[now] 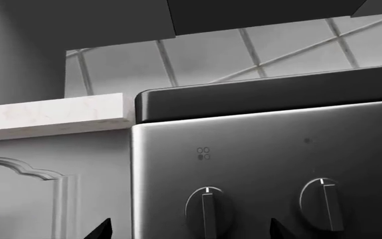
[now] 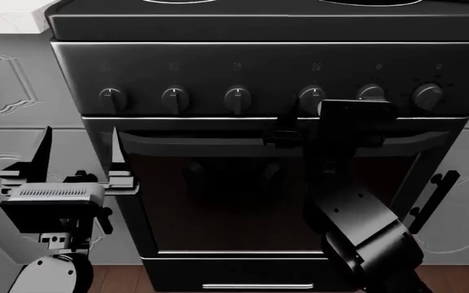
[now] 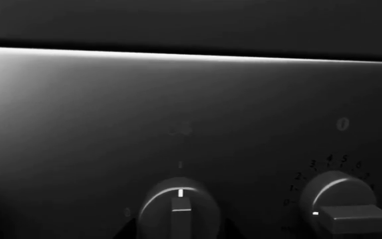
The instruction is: Pick the croissant and place it on the pan. Then turn on the stove to warm the croissant.
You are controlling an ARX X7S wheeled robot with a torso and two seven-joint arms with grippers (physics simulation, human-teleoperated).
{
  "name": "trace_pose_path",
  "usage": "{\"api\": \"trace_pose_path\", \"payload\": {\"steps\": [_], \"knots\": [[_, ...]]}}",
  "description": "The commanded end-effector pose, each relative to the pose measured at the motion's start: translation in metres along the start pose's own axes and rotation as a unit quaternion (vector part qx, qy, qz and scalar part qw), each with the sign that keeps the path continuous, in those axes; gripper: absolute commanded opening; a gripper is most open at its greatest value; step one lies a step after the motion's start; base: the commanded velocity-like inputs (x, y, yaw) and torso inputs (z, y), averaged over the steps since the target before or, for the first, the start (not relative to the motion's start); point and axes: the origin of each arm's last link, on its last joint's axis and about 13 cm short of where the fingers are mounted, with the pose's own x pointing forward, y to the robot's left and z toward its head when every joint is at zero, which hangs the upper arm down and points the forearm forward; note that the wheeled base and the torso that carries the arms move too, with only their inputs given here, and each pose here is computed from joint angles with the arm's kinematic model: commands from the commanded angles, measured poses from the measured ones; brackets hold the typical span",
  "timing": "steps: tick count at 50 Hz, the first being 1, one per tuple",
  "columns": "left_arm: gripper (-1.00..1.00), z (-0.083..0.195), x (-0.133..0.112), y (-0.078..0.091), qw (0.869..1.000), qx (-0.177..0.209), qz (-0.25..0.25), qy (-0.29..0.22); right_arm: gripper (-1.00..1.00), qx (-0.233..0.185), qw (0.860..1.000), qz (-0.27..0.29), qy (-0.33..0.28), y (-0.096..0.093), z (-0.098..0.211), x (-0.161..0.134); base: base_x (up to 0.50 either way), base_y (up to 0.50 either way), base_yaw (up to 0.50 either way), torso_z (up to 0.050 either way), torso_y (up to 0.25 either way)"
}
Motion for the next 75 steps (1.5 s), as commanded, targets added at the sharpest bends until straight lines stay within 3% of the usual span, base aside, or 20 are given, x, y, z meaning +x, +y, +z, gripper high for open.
{"api": "trace_pose_path", "payload": {"steps": [1,12,23,40,75], "knots": [[1.00,0.000,0.000,0.000,1.000,0.000,0.001,0.000,-1.00,-0.003,1.000,0.007,-0.001,0.001,-0.001,0.000,0.00,0.00,0.00,0.000,0.000],[1.00,0.000,0.000,0.000,1.000,-0.001,0.000,0.000,-1.00,-0.009,1.000,0.011,-0.003,0.001,0.000,0.000,0.00,0.00,0.00,0.000,0.000],[1.00,0.000,0.001,0.000,1.000,0.000,-0.001,0.000,-1.00,-0.076,0.996,0.039,-0.019,-0.002,0.007,-0.001,0.00,0.00,0.00,0.000,0.000],[1.00,-0.002,0.001,0.000,1.000,0.000,0.001,0.003,-1.00,-0.125,0.990,0.066,-0.026,-0.006,0.013,0.000,0.00,0.00,0.00,0.000,0.001],[1.00,-0.005,0.001,0.000,1.000,0.001,0.001,0.007,-1.00,-0.184,0.977,0.101,-0.033,-0.009,0.020,0.000,0.00,0.00,0.01,0.000,0.000]]}}
